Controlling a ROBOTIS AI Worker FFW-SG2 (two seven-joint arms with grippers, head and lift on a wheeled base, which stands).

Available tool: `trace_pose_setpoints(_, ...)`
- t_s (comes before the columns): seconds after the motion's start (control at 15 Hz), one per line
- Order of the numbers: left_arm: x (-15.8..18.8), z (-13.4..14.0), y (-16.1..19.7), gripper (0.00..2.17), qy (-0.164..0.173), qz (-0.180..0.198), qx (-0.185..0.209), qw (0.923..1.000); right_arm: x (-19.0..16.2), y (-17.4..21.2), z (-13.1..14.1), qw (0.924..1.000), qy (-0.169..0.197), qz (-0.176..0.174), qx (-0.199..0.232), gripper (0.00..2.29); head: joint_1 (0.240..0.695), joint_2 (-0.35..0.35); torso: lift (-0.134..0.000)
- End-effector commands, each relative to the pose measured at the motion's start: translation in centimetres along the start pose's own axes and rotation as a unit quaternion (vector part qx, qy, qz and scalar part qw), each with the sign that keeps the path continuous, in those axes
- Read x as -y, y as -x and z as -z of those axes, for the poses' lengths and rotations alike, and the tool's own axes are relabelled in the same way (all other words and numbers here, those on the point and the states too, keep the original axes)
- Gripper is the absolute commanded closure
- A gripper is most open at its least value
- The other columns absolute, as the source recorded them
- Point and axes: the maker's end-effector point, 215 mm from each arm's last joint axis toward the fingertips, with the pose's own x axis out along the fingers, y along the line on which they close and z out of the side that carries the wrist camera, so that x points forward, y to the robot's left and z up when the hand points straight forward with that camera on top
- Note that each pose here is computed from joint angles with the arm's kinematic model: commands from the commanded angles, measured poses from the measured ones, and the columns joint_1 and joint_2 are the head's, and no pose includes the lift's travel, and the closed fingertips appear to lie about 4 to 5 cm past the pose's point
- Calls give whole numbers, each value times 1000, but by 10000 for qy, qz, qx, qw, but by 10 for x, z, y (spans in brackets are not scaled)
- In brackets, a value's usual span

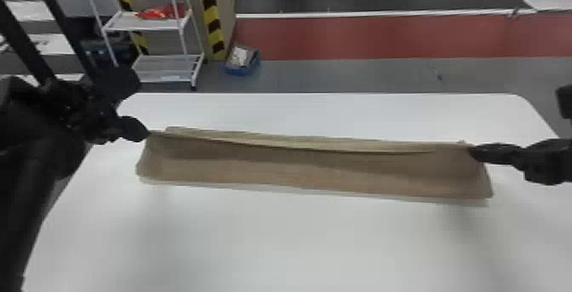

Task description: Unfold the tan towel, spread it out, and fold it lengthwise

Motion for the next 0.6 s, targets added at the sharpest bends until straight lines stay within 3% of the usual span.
trace_pose_setpoints(0.0, 4, -6, -5, 1416, -88, 7, -29, 10000, 0, -7, 4, 10000, -6, 21, -82, 1264, 695, 58, -123)
trace_pose_setpoints(0.53, 5, -6, -9, 1413, -40, -40, -33, 10000, 6, -24, 1, 9997, -87, 203, -142, 1264, 695, 47, -123)
